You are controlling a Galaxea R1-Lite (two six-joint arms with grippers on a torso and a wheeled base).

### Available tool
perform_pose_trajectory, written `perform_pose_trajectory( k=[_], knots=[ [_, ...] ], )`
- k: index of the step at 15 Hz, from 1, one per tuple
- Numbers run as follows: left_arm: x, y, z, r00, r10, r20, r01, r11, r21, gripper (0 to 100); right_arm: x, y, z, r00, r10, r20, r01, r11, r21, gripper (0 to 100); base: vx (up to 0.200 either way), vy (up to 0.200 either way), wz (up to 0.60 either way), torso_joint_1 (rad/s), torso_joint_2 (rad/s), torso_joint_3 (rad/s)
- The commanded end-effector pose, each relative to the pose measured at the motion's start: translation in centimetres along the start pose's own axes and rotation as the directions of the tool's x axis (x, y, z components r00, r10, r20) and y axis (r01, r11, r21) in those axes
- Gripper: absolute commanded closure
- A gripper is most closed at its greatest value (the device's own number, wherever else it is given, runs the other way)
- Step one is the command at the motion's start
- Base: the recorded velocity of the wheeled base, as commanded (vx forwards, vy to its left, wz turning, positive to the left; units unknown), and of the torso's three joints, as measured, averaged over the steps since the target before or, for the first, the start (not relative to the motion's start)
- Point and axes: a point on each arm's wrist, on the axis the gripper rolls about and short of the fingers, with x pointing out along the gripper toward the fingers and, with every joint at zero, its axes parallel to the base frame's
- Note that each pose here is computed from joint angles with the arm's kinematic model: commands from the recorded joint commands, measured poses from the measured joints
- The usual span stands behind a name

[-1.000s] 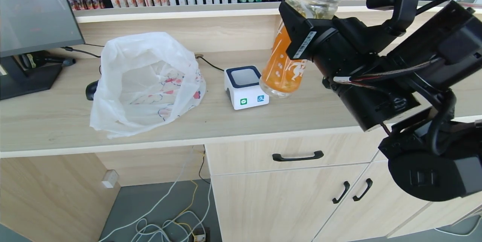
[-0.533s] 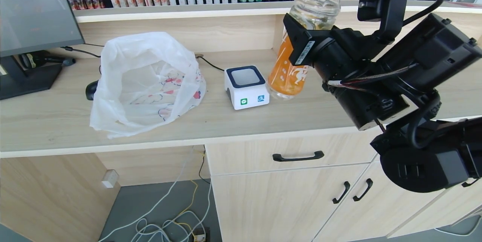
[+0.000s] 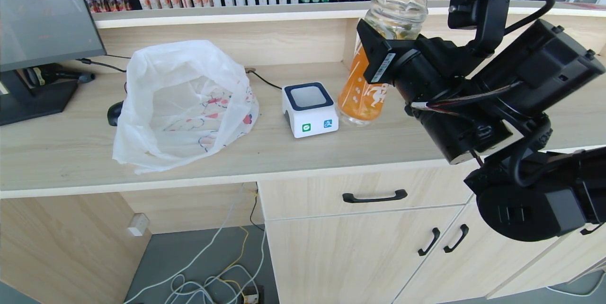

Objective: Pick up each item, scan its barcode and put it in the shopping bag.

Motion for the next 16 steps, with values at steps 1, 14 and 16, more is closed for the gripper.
perform_pose_trajectory(
  k=[1,14,16],
  knots=[
    [0.00,0.00,0.00,1.000,0.000,0.001,0.000,1.000,0.001,0,-0.01,-0.01,0.18,1.000,0.000,0.005,0.000,1.000,0.001,100,0.000,0.000,0.00,0.000,0.00,0.000],
    [0.00,0.00,0.00,1.000,0.000,0.001,0.000,1.000,-0.004,0,0.03,0.00,0.23,1.000,0.001,0.006,-0.001,1.000,0.001,100,0.000,0.138,0.00,0.003,0.00,0.002],
    [0.00,0.00,0.00,1.000,0.000,0.001,0.000,1.000,-0.004,0,0.07,0.01,0.30,1.000,0.001,0.009,-0.001,1.000,0.002,100,0.000,0.000,0.00,0.000,0.00,0.000]
  ],
)
